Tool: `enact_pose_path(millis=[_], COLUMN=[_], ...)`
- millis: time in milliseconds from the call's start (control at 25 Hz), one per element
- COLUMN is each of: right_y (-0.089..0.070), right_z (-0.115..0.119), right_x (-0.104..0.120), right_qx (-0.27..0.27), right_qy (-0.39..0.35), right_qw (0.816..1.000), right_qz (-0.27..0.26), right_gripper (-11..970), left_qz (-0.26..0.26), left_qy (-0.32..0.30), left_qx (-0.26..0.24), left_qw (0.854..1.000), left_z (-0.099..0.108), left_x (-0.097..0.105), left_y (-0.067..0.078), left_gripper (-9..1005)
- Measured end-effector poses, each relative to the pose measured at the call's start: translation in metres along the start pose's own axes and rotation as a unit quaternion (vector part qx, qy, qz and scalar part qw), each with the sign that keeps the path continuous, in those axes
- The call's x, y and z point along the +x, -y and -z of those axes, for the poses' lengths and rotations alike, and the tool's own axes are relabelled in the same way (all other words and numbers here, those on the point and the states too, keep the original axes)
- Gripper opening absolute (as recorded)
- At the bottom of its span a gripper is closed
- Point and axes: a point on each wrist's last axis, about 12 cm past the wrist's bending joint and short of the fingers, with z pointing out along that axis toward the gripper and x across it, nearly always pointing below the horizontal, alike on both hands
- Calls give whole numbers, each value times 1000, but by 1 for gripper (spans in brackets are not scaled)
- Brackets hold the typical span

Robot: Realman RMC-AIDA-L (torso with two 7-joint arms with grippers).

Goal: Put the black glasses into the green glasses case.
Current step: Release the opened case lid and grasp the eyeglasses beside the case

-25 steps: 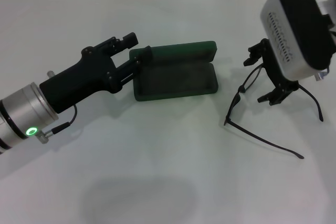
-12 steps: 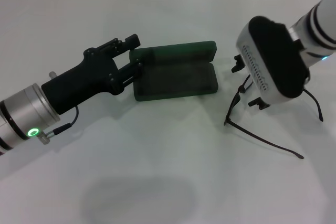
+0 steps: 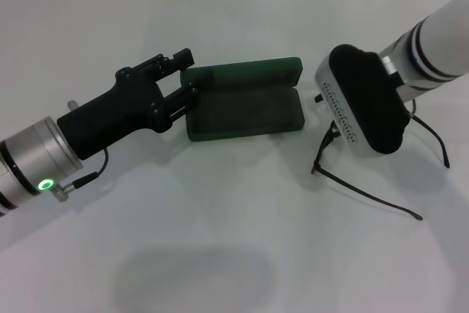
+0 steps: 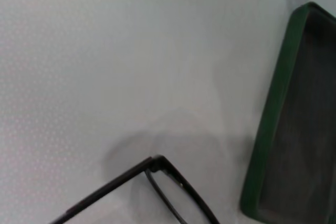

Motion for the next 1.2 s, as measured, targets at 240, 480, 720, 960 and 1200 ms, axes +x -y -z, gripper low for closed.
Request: enact_pose_path(millis=[240, 480, 720, 960, 1200], right_y=[-1, -5, -5, -8, -8], right_z=[-2, -6, -7, -8, -7], right_x=[-5, -9, -9, -8, -5], right_qx=[1, -9, -10, -13, -11], right_qy=[4, 7, 9, 12, 23], right_qw=[1000, 1000, 1000, 1000, 1000], right_qz=[9, 15, 13, 7, -13], right_gripper=[607, 593, 578, 493, 395], left_qz=[-2, -2, -3, -3, -4], left_qy=[-3, -4, -5, -5, -5], left_qx=[-2, -2, -2, -2, -2], left_qw=[1000, 1000, 1000, 1000, 1000], left_z=[-1, -2, -2, -2, -2], left_x=[0, 0, -1, -1, -1], left_y=[-2, -2, -2, -2, -2], left_gripper=[544, 543, 543, 543, 542])
